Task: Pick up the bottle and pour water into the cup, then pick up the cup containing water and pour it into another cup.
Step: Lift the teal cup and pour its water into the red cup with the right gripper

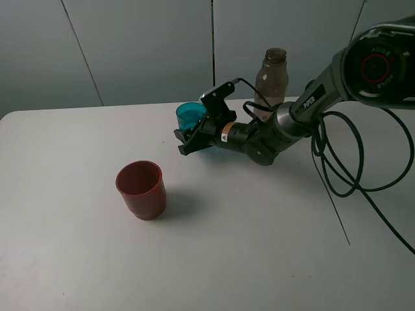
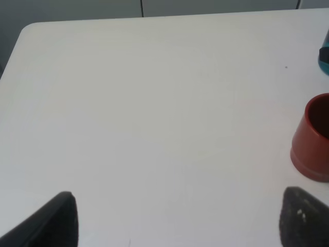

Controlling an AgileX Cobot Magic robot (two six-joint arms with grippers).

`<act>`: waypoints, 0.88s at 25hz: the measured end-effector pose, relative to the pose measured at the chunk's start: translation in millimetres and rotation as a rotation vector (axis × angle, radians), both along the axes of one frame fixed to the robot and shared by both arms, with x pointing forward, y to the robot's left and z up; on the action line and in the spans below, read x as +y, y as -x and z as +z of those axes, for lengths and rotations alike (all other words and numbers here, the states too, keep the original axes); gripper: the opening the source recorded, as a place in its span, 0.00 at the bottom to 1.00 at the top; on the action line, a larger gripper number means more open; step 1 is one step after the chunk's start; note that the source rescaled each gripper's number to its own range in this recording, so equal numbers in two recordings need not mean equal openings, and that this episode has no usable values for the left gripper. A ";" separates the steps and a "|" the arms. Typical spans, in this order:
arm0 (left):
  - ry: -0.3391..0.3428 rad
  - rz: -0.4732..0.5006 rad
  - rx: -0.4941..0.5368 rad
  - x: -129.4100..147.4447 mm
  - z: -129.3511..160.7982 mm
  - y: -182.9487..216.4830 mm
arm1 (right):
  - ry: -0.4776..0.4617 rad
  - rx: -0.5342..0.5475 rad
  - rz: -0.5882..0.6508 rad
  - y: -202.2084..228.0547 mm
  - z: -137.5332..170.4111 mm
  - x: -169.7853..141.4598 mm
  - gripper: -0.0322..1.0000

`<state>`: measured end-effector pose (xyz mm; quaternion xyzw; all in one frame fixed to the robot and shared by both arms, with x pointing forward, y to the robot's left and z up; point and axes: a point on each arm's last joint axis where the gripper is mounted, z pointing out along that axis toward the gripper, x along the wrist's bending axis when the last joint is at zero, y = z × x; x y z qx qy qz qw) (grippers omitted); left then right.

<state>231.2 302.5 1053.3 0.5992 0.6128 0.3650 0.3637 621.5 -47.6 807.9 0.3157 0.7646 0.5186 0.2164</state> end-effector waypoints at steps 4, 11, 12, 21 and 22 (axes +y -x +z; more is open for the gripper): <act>0.000 0.000 0.000 0.0 0.0 0.0 | 0.009 -0.001 0.008 1.7 4.4 -0.6 0.07; 0.000 0.000 0.000 0.0 0.0 0.0 | 0.024 -0.025 0.037 17.7 41.5 -8.3 0.07; 0.000 0.000 0.000 0.0 0.0 0.0 | 0.026 -0.030 0.044 21.4 47.2 -10.0 0.07; 0.000 0.000 0.000 0.0 0.0 0.0 | 0.096 -0.110 0.136 65.2 102.4 -31.3 0.07; 0.000 0.000 0.000 0.0 0.0 0.0 | 0.118 -0.124 0.157 69.4 108.0 -32.9 0.07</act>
